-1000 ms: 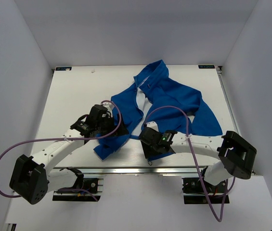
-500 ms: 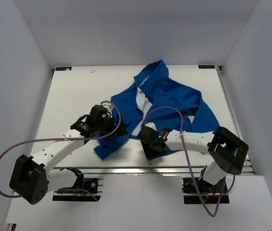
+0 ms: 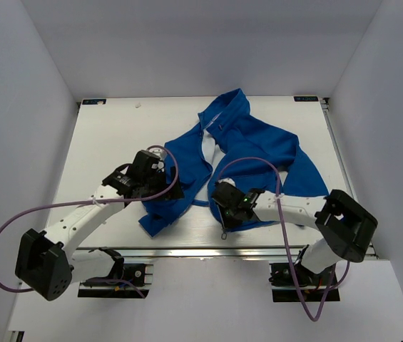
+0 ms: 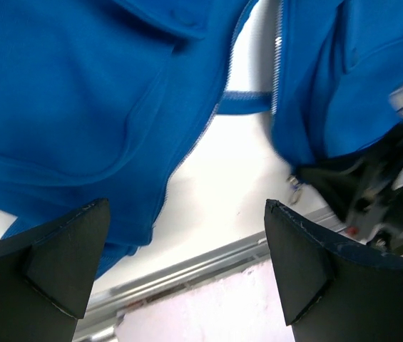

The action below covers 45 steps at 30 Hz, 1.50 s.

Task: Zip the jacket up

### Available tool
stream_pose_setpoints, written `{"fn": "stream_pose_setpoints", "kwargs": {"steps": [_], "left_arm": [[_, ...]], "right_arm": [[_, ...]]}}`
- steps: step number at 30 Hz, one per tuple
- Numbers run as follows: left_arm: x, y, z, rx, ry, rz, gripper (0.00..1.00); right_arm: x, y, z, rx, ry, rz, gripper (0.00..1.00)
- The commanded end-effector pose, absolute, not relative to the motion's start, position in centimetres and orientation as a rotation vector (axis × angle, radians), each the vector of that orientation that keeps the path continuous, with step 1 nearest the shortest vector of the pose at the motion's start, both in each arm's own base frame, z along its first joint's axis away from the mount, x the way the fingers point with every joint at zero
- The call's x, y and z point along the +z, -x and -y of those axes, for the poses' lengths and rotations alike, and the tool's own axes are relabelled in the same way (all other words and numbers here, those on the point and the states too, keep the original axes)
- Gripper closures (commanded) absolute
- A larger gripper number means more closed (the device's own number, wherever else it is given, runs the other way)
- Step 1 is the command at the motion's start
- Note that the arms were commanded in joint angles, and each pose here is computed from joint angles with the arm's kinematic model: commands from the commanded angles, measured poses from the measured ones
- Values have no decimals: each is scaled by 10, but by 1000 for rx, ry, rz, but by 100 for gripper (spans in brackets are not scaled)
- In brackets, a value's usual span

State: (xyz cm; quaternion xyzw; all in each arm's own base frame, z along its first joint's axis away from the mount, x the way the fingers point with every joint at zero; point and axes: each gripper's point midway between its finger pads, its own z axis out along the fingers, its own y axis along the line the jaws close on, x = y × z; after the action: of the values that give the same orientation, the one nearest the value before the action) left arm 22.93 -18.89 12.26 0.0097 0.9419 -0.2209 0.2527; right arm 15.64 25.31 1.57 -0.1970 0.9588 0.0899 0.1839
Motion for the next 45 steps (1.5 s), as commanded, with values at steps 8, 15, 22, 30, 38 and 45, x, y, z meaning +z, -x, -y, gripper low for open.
{"fn": "stream_pose_setpoints", "kwargs": {"steps": [8, 15, 22, 30, 38, 45], "left_arm": [[106, -197, 166, -323, -220, -2758, 2], [86, -194, 199, -22, -606, -2742, 2], [81, -204, 182, 232, -691, -2750, 14], [84, -206, 179, 245, -701, -2729, 20], [74, -198, 173, 269, -715, -2765, 36], [63, -195, 170, 302, -733, -2796, 33]], "right_arm": [[34, -171, -225, 372, 495, -2678, 100], [32, -171, -219, 424, 517, -2673, 100], [28, -168, -215, 466, 525, -2667, 100], [25, -168, -209, 472, 502, -2668, 100], [23, -167, -204, 471, 481, -2668, 100], [23, -166, -201, 468, 472, -2663, 100]]}}
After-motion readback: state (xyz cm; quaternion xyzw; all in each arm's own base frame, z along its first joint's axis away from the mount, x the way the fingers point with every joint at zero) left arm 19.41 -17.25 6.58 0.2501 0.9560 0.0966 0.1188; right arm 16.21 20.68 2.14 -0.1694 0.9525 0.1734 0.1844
